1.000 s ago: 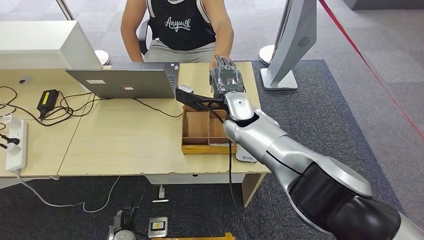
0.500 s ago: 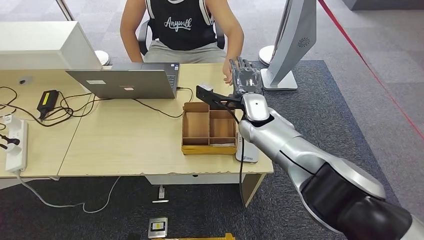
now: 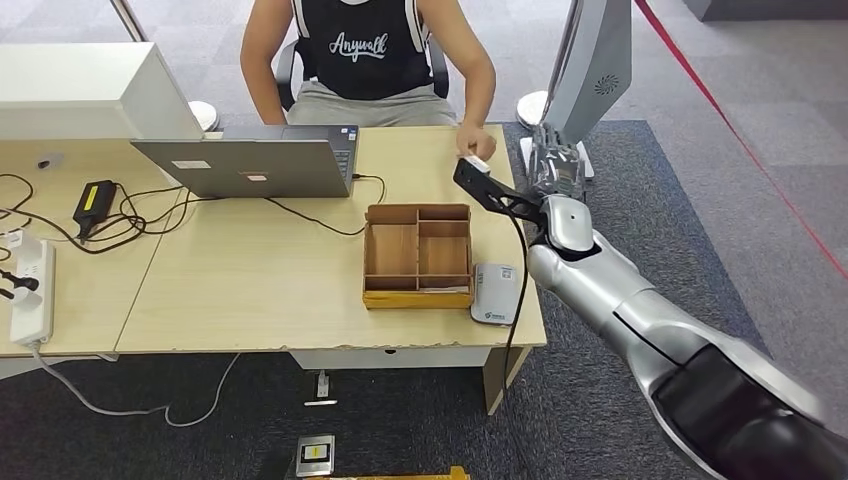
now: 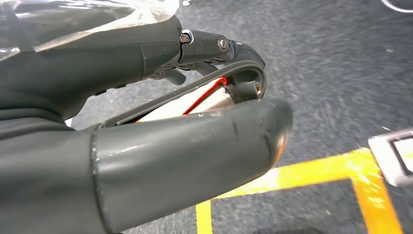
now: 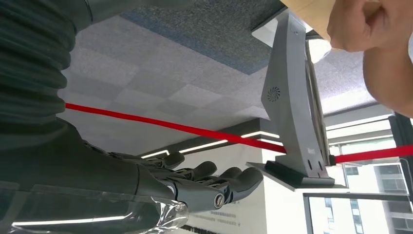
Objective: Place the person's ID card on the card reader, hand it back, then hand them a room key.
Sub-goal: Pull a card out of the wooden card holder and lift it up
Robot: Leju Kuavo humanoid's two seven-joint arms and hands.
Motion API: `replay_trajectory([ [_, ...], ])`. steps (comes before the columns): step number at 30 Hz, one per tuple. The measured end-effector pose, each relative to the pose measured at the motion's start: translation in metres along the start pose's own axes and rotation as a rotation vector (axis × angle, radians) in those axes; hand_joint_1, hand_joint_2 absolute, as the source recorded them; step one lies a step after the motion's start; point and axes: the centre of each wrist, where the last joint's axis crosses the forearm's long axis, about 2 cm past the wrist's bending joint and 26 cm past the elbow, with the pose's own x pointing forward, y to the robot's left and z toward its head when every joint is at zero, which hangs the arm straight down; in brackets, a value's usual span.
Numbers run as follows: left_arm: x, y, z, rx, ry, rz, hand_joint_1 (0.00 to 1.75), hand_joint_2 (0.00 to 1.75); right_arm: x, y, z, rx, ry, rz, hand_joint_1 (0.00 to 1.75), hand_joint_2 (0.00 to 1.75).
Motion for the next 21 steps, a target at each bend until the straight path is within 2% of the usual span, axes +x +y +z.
replay_trajectory([
  [2, -0.008, 0.004, -0.006, -0.066, -0.041, 0.004, 0.0, 0.0, -0.008, -0.001, -0.001, 0.003, 0.008, -0.01, 0.0, 1.75],
  [4, -0.027, 0.012, -0.017, -0.103, -0.087, 0.004, 0.0, 0.0, -0.014, -0.005, -0.002, 0.001, 0.004, -0.026, 0.0, 1.75],
  [8, -0.06, 0.029, -0.033, -0.073, -0.051, -0.016, 0.0, 0.0, -0.023, -0.014, -0.009, -0.008, -0.026, -0.083, 0.0, 0.0],
  [12, -0.081, 0.037, -0.038, -0.037, 0.018, -0.024, 0.0, 0.0, -0.029, -0.023, -0.016, -0.05, -0.019, -0.152, 0.0, 0.0],
  [16, -0.097, 0.039, -0.039, -0.01, 0.07, -0.009, 0.0, 0.0, -0.04, -0.03, -0.019, -0.138, 0.03, -0.208, 0.0, 1.75],
  [21, -0.109, 0.039, -0.037, 0.007, 0.113, 0.024, 0.0, 0.0, -0.073, -0.035, -0.015, -0.229, 0.147, -0.268, 0.0, 1.75],
])
